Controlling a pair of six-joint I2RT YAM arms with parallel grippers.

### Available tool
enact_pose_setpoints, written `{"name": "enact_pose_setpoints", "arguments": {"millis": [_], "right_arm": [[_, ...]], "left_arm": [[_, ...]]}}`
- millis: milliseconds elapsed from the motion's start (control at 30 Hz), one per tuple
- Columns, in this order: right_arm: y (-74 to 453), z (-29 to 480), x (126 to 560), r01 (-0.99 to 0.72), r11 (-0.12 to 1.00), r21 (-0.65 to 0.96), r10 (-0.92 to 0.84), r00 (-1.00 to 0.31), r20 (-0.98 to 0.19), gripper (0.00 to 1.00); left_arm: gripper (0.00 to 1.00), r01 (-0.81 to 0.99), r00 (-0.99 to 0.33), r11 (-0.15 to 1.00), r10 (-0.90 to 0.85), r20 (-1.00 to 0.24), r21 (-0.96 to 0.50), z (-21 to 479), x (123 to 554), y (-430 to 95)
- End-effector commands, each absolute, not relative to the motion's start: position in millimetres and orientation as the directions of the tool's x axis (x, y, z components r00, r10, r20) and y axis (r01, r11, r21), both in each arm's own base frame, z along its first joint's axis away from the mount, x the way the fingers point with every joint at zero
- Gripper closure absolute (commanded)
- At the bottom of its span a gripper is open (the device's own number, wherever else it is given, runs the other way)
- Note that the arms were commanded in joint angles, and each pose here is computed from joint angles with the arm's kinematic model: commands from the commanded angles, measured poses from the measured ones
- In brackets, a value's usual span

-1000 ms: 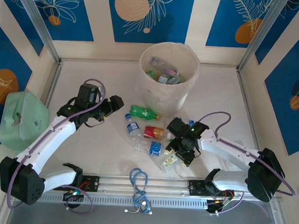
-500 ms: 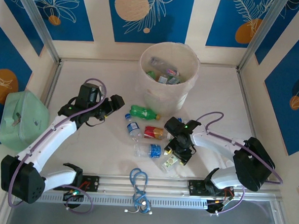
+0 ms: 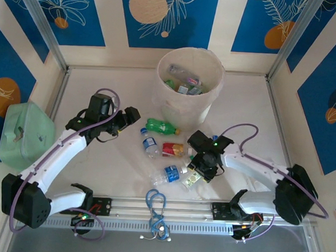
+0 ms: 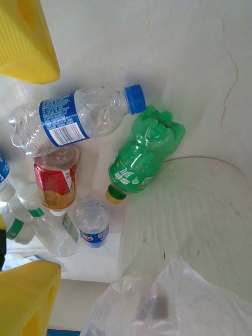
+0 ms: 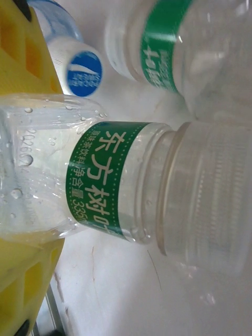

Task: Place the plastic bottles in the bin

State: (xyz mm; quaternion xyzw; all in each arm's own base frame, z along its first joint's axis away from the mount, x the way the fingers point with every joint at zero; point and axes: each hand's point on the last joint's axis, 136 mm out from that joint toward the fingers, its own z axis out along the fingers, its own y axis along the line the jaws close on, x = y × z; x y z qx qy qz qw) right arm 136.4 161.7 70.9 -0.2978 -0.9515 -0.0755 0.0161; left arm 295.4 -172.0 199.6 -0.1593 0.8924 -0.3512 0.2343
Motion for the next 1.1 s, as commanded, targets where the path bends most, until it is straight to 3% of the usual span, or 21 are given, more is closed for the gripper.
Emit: {"name": "enact_pose_setpoints", "arguments": {"millis": [0, 233, 367, 533, 767, 1067], "right_arm": [[153.5, 100.3, 139.6, 0.515, 0.837, 0.185, 0.527, -0.850, -0.016, 0.49], [190.0, 190.0, 168.3, 0.171, 0.875, 0.454, 0.313, -0.914, -0.258, 0.51], [236.9, 248.1, 180.8, -0.142, 0.814, 0.563, 0.127, -0.903, -0.411, 0.50], [278.0, 294.1, 193.7, -0.371, 0.723, 0.583, -0.017, -0.853, -0.522, 0.50], [311.0, 338.2, 206.3, -0.542, 0.581, 0.608, -0.120, -0.795, -0.594, 0.51], [315.5, 361.3, 208.9, -0.573, 0.457, 0.680, -0.140, -0.802, -0.581, 0.51]], "left_arm": [[0.13, -0.063, -0.838, 0.679, -0.433, -0.331, -0.731, 220.8, 299.1, -181.2], [0.13, 0.047, -0.838, 0.551, -0.433, -0.333, -0.833, 257.2, 303.5, -203.7], [0.13, 0.135, -0.841, 0.459, -0.415, -0.346, -0.878, 290.7, 305.2, -220.4], [0.14, 0.242, -0.852, 0.365, -0.364, -0.377, -0.899, 331.3, 299.3, -244.9], [0.15, 0.352, -0.844, 0.212, -0.350, -0.407, -0.912, 370.3, 293.9, -261.3], [0.17, 0.405, -0.852, 0.163, -0.289, -0.436, -0.900, 380.1, 284.6, -270.6]]}}
